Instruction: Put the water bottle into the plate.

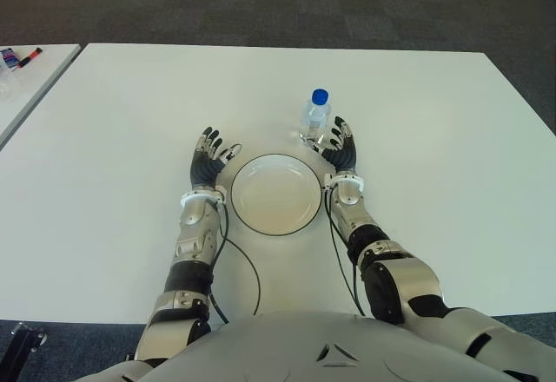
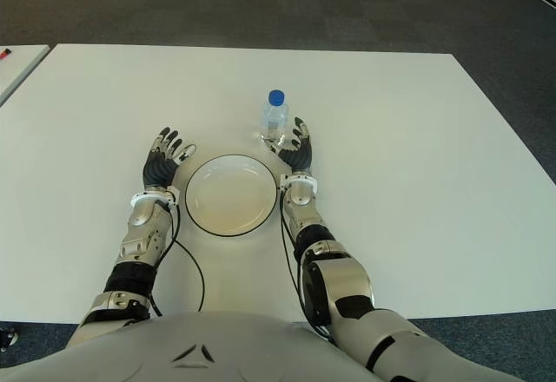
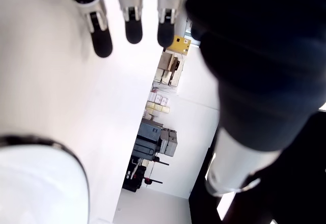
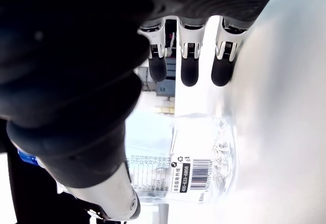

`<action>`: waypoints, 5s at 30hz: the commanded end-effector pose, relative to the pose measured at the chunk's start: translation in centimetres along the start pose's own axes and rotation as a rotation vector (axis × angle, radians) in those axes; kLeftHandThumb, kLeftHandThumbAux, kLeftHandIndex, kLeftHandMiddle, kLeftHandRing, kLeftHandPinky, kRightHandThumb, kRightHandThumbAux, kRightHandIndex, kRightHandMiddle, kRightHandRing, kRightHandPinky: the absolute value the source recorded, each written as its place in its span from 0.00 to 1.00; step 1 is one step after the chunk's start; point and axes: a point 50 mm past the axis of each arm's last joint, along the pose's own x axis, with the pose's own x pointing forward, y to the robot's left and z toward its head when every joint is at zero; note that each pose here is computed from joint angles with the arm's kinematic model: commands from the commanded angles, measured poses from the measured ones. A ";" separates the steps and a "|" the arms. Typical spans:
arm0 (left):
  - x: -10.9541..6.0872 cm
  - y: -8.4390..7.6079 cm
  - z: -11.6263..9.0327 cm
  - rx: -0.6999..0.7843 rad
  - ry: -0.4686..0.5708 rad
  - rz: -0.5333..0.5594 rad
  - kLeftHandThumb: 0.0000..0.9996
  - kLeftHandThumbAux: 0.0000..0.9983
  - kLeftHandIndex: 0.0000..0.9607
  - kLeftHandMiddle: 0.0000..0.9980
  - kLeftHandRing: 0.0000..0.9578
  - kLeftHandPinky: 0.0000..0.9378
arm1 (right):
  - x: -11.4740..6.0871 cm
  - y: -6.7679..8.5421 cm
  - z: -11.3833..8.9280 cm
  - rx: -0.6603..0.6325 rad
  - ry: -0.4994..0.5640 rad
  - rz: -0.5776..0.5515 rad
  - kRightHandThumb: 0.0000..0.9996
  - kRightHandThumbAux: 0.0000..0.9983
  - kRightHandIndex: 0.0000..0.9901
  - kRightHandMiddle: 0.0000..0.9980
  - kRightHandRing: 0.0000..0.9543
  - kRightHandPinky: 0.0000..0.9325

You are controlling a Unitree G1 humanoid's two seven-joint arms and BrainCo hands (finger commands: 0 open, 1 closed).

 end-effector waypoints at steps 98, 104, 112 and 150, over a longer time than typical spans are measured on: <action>-0.5 -1.2 -1.2 -0.053 0.039 0.020 0.00 0.90 0.09 0.10 0.09 0.13 | 3.0 0.9 1.8 -0.144 0.086 0.298 0.00 0.89 0.07 0.06 0.07 0.13; -0.6 -1.2 -1.2 -0.049 0.039 0.018 0.00 0.89 0.10 0.10 0.09 0.14 | 2.9 1.1 1.6 -0.114 0.117 0.320 0.00 0.88 0.06 0.05 0.06 0.12; -0.7 -1.1 -1.2 -0.044 0.038 0.018 0.00 0.89 0.10 0.11 0.10 0.14 | 2.8 1.7 1.5 -0.061 0.135 0.344 0.00 0.88 0.04 0.03 0.04 0.11; -0.7 -0.7 -1.1 -0.034 0.044 0.017 0.00 0.89 0.08 0.09 0.09 0.13 | 2.0 2.1 0.6 -0.041 0.151 0.354 0.00 0.87 0.03 0.03 0.04 0.11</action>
